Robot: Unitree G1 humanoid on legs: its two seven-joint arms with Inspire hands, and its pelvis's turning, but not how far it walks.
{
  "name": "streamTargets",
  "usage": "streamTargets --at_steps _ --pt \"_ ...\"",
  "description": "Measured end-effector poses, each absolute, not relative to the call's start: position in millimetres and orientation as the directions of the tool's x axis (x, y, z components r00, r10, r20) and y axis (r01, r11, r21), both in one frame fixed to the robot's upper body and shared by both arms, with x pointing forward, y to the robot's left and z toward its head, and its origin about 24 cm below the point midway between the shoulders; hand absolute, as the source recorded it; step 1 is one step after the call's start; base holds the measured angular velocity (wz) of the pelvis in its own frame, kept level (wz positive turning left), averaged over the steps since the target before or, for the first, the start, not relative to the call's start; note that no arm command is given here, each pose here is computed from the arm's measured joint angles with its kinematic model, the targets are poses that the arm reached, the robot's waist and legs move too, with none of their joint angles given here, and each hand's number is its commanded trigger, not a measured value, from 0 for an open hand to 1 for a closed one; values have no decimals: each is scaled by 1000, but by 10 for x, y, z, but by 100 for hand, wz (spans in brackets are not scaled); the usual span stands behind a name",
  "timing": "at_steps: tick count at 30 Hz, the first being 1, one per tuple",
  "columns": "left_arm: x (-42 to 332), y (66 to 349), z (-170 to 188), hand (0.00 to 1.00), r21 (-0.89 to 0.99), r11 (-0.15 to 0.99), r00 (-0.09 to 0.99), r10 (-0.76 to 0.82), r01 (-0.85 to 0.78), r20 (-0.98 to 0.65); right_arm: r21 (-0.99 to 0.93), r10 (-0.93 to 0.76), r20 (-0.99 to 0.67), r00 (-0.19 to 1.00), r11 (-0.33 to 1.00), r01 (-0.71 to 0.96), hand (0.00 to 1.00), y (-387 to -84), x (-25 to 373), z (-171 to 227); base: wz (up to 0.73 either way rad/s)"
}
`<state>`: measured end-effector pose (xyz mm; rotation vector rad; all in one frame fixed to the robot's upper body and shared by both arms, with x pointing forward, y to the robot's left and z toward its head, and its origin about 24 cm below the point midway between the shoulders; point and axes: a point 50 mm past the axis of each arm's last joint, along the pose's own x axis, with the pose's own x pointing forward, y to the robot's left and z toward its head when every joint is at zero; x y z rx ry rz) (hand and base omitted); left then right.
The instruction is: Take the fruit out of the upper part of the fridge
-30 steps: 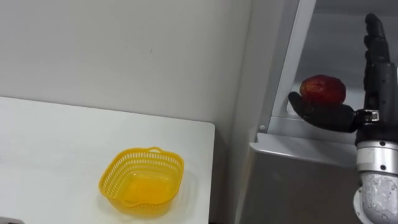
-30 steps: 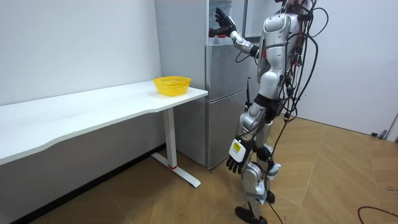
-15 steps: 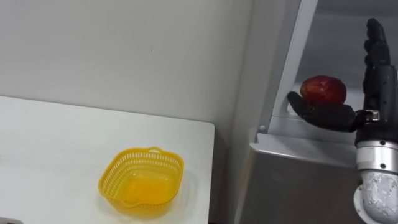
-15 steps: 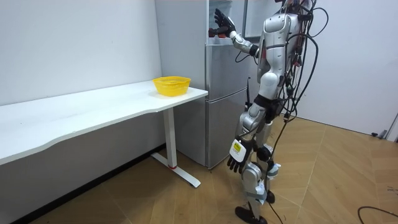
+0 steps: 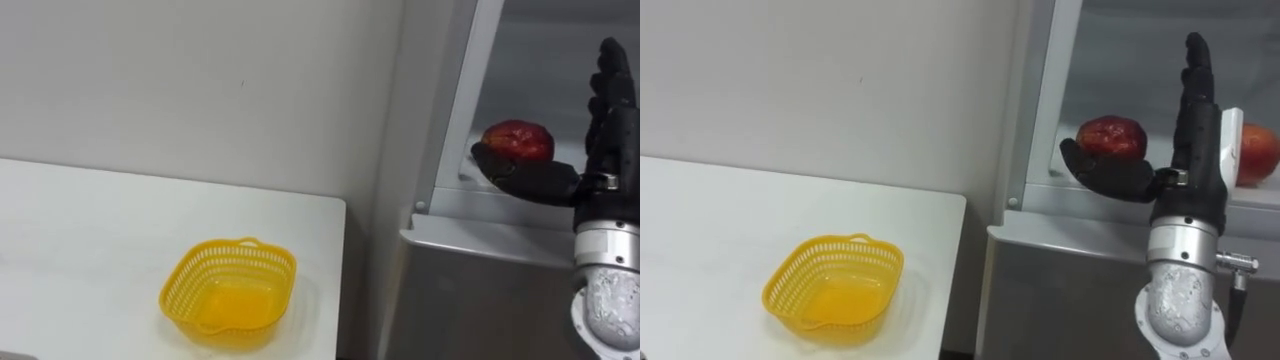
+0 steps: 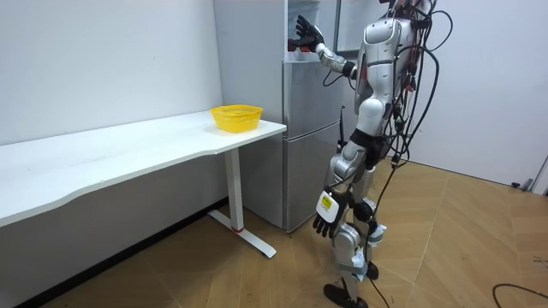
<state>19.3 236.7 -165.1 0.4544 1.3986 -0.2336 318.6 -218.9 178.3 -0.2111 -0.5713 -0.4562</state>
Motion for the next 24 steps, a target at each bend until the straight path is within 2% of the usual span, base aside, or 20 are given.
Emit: streamTargets --at_steps 24 --pt "193 2368 -1647 0 164 893 168 101 420 -981 -79 -369 557 744 868 490 0 -2236 3210 1777 0"
